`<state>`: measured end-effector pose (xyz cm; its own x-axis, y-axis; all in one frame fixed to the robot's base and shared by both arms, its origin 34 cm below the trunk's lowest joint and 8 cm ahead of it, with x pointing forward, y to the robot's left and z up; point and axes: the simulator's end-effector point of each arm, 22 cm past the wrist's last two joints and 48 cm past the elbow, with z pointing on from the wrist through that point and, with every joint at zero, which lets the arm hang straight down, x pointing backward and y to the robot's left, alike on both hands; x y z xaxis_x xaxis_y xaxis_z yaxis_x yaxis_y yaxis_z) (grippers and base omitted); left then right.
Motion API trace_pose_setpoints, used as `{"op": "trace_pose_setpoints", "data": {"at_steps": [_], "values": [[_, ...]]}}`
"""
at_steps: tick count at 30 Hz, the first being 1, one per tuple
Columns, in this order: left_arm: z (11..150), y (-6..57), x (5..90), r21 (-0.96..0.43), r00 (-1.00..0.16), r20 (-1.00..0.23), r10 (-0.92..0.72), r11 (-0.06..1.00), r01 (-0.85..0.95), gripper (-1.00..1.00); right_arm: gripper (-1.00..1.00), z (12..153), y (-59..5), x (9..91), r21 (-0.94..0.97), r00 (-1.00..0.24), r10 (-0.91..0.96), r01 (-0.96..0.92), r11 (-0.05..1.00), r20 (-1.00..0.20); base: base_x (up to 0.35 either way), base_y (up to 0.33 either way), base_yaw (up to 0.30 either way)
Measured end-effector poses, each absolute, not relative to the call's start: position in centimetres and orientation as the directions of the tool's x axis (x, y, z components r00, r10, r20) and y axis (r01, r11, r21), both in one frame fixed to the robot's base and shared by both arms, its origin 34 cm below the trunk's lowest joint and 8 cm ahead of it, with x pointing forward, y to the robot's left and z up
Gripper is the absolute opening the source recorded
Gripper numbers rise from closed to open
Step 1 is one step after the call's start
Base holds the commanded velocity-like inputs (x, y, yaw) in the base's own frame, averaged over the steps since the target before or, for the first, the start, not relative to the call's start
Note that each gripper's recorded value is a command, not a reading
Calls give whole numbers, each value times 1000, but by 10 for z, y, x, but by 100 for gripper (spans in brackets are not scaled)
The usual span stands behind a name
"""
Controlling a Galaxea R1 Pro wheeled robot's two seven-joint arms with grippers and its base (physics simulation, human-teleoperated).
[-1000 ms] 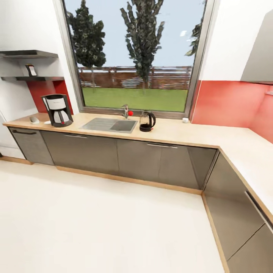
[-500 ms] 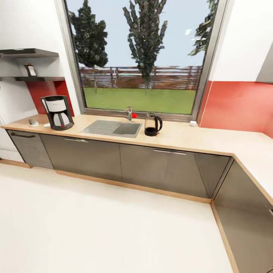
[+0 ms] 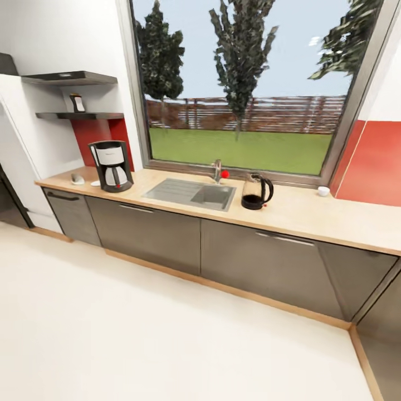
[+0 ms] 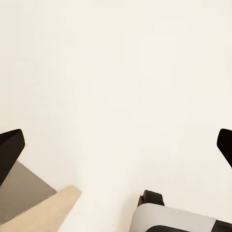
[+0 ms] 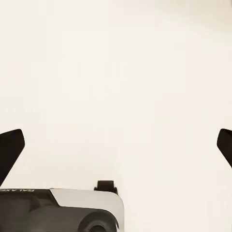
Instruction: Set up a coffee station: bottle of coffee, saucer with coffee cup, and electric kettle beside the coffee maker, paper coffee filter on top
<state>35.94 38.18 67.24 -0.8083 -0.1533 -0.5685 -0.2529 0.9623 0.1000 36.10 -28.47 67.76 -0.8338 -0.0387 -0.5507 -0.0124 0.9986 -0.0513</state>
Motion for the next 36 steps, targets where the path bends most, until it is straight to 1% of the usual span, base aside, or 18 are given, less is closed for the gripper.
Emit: {"op": "trace_pose_setpoints", "data": {"at_steps": [7,10,26,36], "values": [[672,382,359,100,-809,-568,-152,963,-251,100,100,678,-284,361,-50,-834,-38,-12,999,-551,334,68,277],[672,381,359,100,-809,-568,-151,963,-250,100,100,678,-284,361,-50,-834,-38,-12,999,-551,334,2,133],[672,382,359,100,-809,-568,-152,963,-251,100,100,678,-284,361,-53,-834,-44,-18,998,-550,335,2,7],[672,382,359,101,-809,-568,-151,963,-251,100,100,678,-284,361,-51,-834,-42,-17,999,-551,335,96,16]]}}
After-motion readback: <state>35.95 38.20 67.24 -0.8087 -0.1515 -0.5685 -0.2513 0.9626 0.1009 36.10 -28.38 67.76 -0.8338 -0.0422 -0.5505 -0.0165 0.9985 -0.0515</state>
